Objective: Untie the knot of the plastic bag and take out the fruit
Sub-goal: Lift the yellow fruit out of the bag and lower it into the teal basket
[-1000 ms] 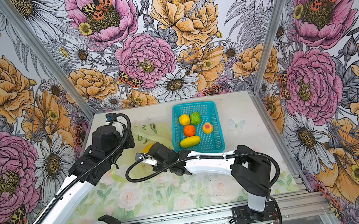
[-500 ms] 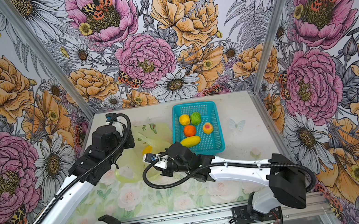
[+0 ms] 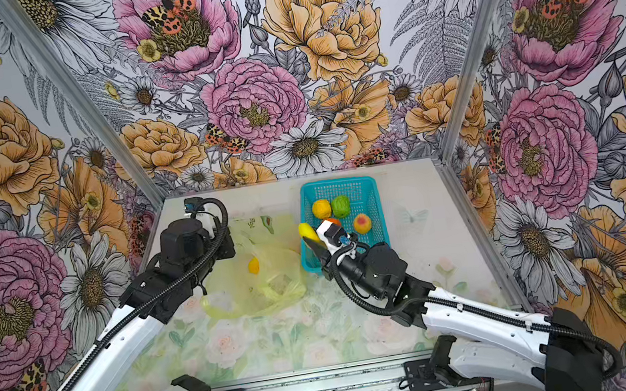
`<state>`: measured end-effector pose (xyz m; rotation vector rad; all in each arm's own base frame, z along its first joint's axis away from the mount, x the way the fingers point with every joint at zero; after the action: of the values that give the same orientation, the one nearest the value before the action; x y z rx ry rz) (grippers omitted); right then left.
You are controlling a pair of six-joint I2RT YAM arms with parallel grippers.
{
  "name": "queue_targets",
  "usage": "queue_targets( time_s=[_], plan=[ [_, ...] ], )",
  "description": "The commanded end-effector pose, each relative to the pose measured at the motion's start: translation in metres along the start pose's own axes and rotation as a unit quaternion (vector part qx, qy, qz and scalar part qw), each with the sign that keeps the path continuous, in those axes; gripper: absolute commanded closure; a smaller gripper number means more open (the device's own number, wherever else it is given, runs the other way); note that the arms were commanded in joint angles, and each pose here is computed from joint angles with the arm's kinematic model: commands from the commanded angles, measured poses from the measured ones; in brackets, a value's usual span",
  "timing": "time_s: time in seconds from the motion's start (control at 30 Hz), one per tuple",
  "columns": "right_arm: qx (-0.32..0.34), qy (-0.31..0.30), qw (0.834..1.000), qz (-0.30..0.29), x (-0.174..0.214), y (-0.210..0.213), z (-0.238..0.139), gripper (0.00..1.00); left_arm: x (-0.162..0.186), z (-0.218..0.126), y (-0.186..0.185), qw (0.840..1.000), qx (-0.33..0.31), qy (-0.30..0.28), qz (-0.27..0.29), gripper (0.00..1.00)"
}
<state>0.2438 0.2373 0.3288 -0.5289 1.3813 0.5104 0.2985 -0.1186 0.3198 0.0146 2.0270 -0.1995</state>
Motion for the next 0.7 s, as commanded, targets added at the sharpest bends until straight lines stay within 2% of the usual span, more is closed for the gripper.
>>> queue_targets(
  time_s=[0.0, 0.17, 0.33, 0.43, 0.67],
  plan=[
    [0.144, -0.016, 0.986, 0.077, -0.001, -0.063, -0.007, 1.00, -0.003, -0.006, -0.004, 1.000, 0.013, -0.007, -0.010, 1.00],
    [0.270, 0.023, 0.948, 0.166, 0.034, -0.131, -0.012, 1.00, -0.003, -0.005, -0.002, 1.000, 0.010, -0.007, -0.010, 1.00],
    [0.337, 0.104, 0.911, 0.213, 0.094, -0.166, -0.008, 1.00, -0.003, -0.005, -0.004, 1.000, 0.013, -0.007, -0.009, 1.00],
    [0.344, 0.140, 0.903, 0.217, 0.120, -0.171, -0.001, 1.00, -0.004, -0.005, -0.003, 1.000, 0.013, -0.007, -0.009, 1.00],
    [0.325, 0.210, 0.895, 0.223, 0.157, -0.172, 0.031, 1.00, -0.004, -0.005, -0.003, 1.000, 0.011, -0.007, -0.009, 1.00]
  ],
)
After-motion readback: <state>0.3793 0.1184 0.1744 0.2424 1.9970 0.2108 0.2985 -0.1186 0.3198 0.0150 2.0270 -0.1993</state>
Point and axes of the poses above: each gripper's point midway between its finger pads, its own z axis out along the fingers, its own y axis along the line the jaws close on, x = y × z, the point moved 3 cm from there along -z, back along the fingers, and after that the axes turned 1 degree about z, right-handed, at the moved point
